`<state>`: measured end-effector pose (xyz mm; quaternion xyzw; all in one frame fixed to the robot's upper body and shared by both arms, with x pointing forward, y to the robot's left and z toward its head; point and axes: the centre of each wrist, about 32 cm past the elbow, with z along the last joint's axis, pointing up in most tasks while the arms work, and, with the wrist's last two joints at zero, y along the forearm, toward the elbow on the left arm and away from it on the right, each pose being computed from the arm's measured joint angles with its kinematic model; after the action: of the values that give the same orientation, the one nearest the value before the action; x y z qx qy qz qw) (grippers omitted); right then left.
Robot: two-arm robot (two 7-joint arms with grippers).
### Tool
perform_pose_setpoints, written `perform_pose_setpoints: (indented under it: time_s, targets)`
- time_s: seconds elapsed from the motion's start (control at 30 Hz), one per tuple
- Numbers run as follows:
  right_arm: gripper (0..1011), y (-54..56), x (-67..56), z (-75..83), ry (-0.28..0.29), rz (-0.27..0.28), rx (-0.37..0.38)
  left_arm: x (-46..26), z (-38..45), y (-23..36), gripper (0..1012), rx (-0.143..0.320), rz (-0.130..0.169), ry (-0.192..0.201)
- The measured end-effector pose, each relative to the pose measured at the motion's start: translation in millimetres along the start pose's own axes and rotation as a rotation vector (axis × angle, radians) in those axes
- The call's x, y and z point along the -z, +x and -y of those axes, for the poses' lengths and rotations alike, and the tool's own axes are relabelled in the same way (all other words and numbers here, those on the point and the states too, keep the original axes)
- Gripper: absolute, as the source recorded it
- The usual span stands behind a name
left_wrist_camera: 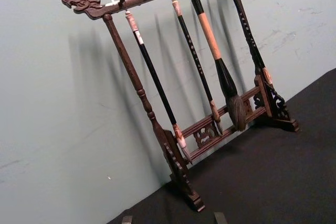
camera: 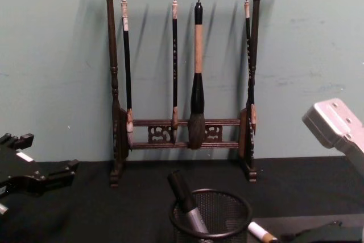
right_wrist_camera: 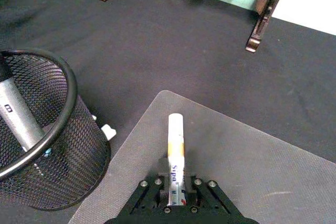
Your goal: Pick up the water-based marker from the table and place it into the pen holder.
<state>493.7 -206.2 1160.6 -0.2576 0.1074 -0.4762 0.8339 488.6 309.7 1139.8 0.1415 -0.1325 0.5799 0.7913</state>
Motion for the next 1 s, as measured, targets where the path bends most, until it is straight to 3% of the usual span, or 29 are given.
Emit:
perform_pose_setpoints:
  time_s: [0.6, 0.77, 1.0]
  targets:
    - [171, 0.2, 0.0, 0.1, 0.003, 0.000, 0.000, 0.0, 0.0, 0.0, 1001, 0.000, 0.000, 0.000]
    - [172, 1.2, 0.4, 2.2, 0.047, 0.002, -0.003, 0.0, 0.0, 0.0, 1001, 0.000, 0.000, 0.000]
    - [171, 5.3, -4.9, 8.7, 0.156, -0.012, -0.001, 0.0, 0.0, 0.0, 1001, 0.000, 0.000, 0.000]
